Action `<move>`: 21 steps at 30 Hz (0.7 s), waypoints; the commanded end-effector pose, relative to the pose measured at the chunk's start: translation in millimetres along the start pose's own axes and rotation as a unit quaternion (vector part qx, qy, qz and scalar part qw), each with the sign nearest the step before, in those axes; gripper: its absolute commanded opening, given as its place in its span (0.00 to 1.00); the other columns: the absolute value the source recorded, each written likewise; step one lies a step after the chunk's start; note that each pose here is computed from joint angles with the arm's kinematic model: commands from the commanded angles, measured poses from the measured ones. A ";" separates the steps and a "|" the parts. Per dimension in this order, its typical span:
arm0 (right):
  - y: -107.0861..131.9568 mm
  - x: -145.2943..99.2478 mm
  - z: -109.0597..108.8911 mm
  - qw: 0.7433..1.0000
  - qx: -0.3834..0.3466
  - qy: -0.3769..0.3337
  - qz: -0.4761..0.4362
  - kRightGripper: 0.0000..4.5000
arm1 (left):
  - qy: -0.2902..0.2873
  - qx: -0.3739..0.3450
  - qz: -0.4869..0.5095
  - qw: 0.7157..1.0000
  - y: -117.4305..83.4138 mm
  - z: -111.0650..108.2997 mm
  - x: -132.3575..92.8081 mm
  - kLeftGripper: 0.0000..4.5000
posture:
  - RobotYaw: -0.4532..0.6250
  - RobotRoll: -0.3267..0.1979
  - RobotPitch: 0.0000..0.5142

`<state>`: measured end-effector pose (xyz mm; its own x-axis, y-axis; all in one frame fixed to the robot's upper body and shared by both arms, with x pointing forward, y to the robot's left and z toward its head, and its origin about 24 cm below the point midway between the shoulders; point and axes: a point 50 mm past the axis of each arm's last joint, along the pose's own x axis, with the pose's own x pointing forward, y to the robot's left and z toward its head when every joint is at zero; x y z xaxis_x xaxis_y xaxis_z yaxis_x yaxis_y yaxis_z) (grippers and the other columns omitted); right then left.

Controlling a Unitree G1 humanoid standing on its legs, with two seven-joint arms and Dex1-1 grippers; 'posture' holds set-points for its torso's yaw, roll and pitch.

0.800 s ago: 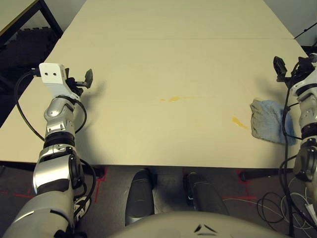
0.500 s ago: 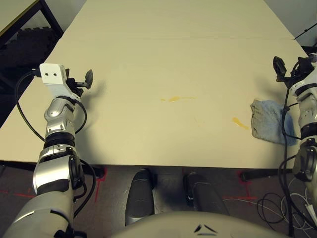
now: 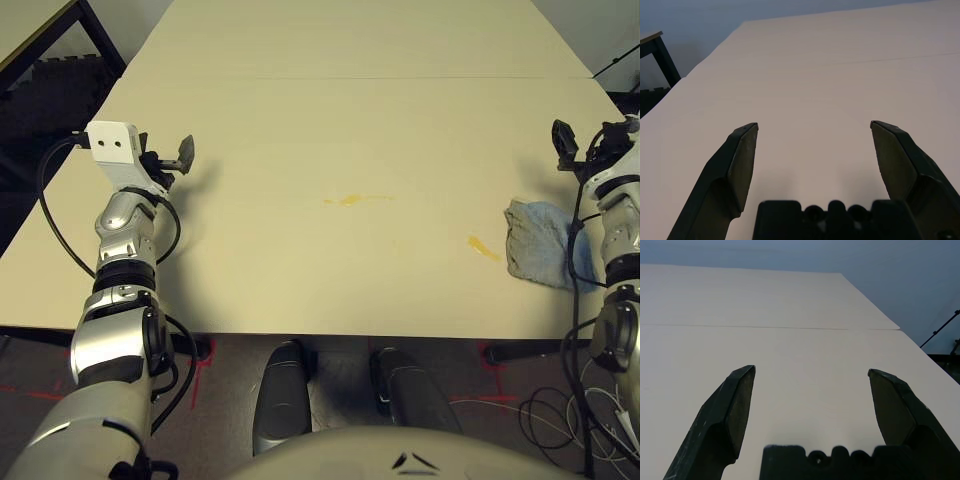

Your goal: Wipe the water off the table with a rag.

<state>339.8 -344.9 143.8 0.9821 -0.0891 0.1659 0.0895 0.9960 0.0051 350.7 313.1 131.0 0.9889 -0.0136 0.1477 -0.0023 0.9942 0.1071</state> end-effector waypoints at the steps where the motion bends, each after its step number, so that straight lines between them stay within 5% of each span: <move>1: 0.7 1.4 1.3 1.000 0.002 -0.002 0.000 1.00 | 0.000 -0.008 -0.033 0.999 -5.2 0.1 1.6 1.00 | 0.49 0.62 0.30; 7: 1.0 4.6 4.0 1.000 0.003 -0.001 0.002 1.00 | -0.042 -0.033 -0.201 0.978 -22.6 12.3 -4.4 1.00 | 0.52 0.62 0.29; 12: 2.3 6.9 3.2 1.000 0.003 0.007 0.005 1.00 | -0.049 -0.049 -0.373 0.925 -38.9 20.4 -26.6 1.00 | 0.56 0.62 0.28; 21: 4.1 11.0 6.2 1.000 0.001 0.012 0.014 1.00 | 0.027 -0.004 -0.554 0.832 -59.2 17.4 -59.7 1.00 | 0.58 0.62 0.27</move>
<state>350.6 -338.9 150.1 0.9867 -0.0622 0.1499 0.0608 0.9981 0.0140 292.2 257.6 136.6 0.4405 -0.8975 -0.0203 0.8893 0.4331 0.1468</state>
